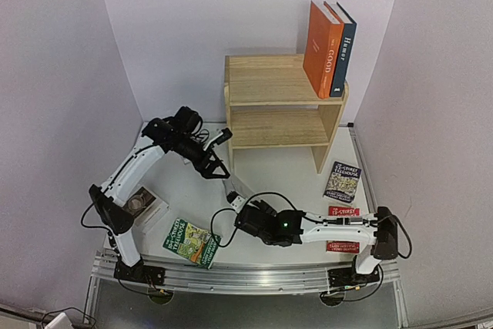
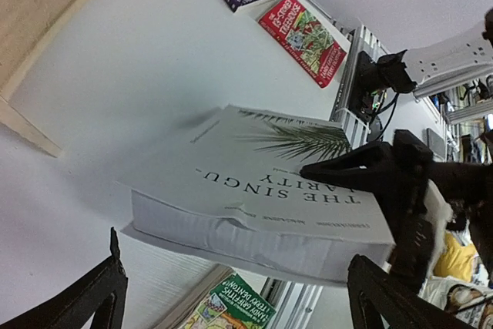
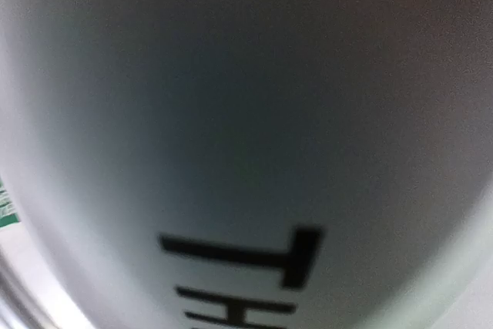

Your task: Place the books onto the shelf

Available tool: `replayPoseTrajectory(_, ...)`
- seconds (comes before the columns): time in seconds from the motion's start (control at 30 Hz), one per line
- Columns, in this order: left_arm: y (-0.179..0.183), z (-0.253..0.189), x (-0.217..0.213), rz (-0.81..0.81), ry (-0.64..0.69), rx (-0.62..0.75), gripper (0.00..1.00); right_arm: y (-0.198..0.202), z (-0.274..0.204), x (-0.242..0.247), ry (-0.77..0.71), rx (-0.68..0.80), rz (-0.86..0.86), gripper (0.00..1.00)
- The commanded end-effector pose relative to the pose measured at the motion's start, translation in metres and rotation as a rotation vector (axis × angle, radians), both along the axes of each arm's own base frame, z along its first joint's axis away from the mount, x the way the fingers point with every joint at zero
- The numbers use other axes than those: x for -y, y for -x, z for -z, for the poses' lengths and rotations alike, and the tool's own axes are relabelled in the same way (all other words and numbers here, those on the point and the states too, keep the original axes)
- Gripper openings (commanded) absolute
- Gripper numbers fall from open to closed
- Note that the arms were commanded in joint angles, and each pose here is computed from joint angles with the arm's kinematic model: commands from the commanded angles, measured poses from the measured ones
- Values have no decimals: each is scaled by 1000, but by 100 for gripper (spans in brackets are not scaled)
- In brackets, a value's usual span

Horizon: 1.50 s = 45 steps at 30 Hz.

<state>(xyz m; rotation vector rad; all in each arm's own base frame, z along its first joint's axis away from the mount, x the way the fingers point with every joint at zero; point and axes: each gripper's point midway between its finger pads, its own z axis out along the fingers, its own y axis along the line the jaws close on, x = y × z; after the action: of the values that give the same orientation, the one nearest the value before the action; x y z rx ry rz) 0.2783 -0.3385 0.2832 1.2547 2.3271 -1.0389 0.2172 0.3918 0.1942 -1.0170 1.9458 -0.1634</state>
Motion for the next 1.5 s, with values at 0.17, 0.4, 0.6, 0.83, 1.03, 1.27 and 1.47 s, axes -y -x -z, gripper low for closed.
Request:
replayPoseTrajectory(0.17,-8,-128,-64,-58,119,358,100,41,-58,-34,-310,-311,-168,13)
replayPoseTrajectory(0.4,-66,-133,-133,-373,-54,509,100,52,-196,-77,-616,-300,-381,13)
replayPoseTrajectory(0.6,-109,-180,-238,-755,-178,708,100,25,-283,-59,-778,-175,-395,13)
replayPoseTrajectory(0.83,-121,-166,-282,-902,-294,709,100,-2,-421,-21,-930,277,-403,17)
replayPoseTrajectory(1.03,-118,-152,-272,-857,-273,662,100,-59,-483,49,-939,676,-188,15)
replayPoseTrajectory(1.27,-114,-130,-262,-807,-255,594,100,-128,-481,97,-759,923,-11,12)
replayPoseTrajectory(1.47,-111,-114,-258,-785,-255,552,100,-190,-464,136,-723,931,97,10)
